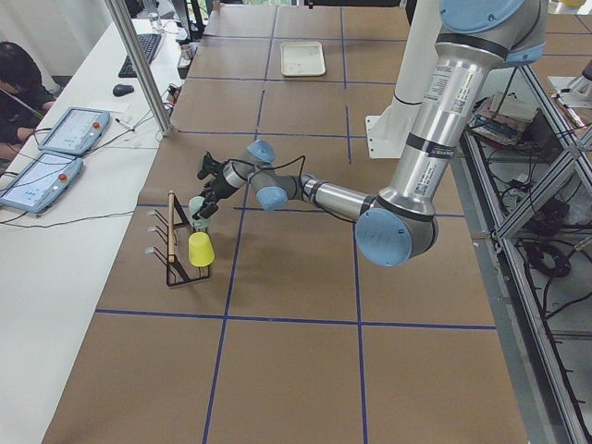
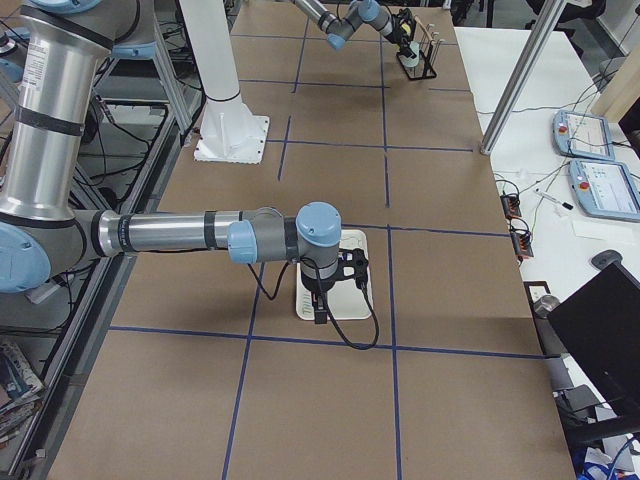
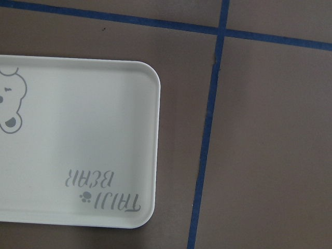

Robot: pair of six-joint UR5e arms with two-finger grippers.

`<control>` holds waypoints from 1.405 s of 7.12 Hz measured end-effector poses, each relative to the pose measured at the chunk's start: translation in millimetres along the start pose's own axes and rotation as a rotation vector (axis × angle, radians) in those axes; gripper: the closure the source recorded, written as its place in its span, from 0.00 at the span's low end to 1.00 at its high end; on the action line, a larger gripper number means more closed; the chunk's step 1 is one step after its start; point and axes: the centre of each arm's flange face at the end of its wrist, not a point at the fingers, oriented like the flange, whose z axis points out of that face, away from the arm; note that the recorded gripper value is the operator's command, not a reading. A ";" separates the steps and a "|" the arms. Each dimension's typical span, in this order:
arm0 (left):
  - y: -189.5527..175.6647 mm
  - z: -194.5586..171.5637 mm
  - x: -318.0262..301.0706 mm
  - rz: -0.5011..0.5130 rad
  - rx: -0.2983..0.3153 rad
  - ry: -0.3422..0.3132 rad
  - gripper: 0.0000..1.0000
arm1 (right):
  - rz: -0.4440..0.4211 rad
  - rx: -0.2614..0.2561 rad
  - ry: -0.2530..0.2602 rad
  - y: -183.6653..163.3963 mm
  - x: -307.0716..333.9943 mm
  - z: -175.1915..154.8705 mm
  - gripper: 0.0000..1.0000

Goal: Left arm grabs green cup and hands to right arm on tray

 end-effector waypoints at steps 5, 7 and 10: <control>-17.3 -7.0 -4.9 -0.016 0.024 0.004 0.60 | 0.000 0.000 0.000 0.0 0.1 0.1 0.00; -35.3 -26.3 -2.7 -0.022 0.055 0.032 0.60 | 0.000 0.000 0.000 0.0 0.1 0.2 0.00; -54.7 -65.7 -15.9 0.003 0.096 0.063 0.60 | 0.000 -0.001 0.000 0.1 0.5 0.6 0.00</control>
